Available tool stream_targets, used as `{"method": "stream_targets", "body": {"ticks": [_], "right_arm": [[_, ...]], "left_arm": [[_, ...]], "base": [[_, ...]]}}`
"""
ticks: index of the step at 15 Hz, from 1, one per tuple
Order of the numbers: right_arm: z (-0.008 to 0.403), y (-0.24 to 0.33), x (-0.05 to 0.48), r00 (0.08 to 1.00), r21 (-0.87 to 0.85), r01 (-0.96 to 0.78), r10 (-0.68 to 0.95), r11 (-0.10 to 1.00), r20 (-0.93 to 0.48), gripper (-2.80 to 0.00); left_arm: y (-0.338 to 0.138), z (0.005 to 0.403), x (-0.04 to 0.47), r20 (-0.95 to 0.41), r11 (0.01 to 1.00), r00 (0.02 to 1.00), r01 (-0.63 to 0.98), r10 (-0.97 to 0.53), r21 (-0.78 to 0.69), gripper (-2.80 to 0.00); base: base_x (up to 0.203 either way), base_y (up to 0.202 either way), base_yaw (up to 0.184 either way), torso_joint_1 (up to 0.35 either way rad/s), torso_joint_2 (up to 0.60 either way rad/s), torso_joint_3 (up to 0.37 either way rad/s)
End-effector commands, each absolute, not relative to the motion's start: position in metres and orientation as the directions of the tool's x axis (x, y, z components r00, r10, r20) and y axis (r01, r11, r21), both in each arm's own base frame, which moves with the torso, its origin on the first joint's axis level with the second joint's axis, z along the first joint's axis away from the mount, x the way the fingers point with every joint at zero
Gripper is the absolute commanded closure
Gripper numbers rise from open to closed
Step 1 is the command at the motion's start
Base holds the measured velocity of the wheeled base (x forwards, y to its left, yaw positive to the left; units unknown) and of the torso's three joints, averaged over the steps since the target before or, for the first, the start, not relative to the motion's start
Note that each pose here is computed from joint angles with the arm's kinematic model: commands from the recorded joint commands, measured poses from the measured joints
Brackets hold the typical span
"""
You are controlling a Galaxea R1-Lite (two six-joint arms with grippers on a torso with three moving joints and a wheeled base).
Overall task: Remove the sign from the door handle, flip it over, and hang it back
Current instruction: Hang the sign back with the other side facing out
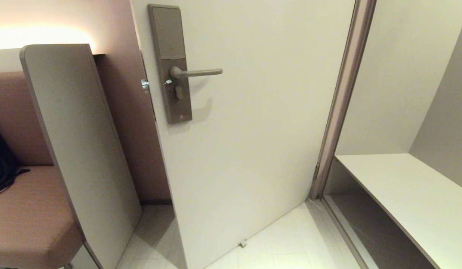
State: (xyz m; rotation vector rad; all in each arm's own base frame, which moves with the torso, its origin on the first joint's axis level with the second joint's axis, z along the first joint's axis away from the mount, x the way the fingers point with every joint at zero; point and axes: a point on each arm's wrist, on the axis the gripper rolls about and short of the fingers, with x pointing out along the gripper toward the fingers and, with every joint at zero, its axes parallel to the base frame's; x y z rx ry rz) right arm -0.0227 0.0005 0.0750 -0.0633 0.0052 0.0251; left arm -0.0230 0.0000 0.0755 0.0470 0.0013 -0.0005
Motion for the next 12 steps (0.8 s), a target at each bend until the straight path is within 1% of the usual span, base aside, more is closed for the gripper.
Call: {"method": "stream_targets", "body": {"ticks": [1, 12], "right_arm": [[0.0750, 0.0005, -0.0228, 1.000, -0.064, -0.025, 0.025, 0.998, -0.005, 0.00], [0.0750, 0.0005, -0.0228, 1.000, -0.064, -0.026, 0.026, 0.998, -0.005, 0.00]], "left_arm": [[0.0000, 0.0754, -0.0229, -0.003, 0.999, 1.000, 0.000, 0.000, 0.048, 0.00], [0.0000, 0.0754, -0.0229, -0.003, 0.999, 1.000, 0.000, 0.000, 0.046, 0.00]], "base": [[0.000, 0.000, 0.000, 0.000, 0.00, 0.000], [0.000, 0.000, 0.000, 0.000, 0.00, 0.000]]}}
